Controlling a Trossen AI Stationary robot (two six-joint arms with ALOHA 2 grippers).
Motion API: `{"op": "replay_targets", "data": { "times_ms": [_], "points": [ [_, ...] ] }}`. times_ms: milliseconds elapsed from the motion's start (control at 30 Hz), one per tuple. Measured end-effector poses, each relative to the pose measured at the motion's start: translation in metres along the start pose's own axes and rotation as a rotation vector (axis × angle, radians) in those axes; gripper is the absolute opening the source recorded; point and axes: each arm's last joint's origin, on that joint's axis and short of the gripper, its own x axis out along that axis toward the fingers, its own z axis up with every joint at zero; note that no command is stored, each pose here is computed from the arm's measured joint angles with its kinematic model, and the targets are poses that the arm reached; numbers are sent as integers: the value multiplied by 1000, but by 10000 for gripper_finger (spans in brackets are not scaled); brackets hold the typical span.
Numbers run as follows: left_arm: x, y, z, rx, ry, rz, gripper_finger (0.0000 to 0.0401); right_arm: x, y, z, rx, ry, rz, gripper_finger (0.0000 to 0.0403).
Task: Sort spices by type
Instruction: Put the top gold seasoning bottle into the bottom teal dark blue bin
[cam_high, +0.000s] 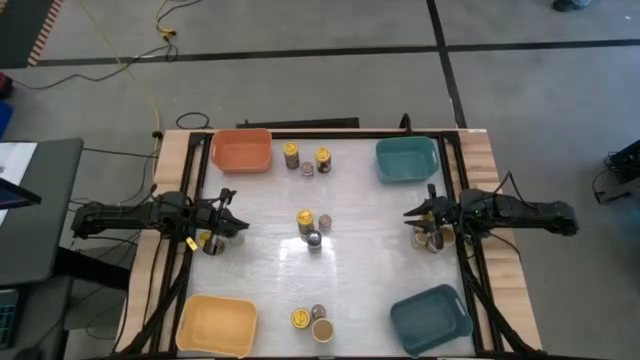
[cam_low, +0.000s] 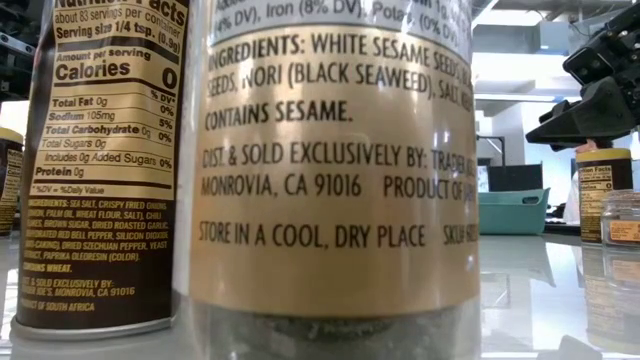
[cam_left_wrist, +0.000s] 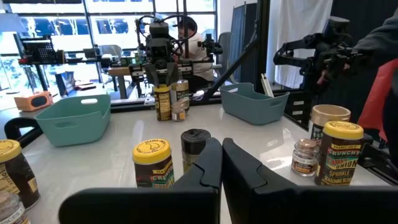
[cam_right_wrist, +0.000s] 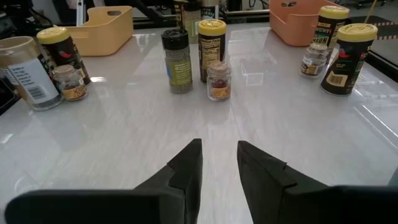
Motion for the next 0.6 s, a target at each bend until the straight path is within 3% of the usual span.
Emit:
{"op": "replay_targets", "data": {
  "times_ms": [300, 467, 600],
  "points": [
    [0, 0, 0, 0, 0, 0, 0, 0, 0, 5, 0, -49, 2, 132],
    [0, 0, 0, 0, 0, 0, 0, -1, 0, 14, 18, -147, 2, 132],
    [0, 0, 0, 0, 0, 0, 0, -5, 1, 30, 24, -318, 9, 132]
  ]
}}
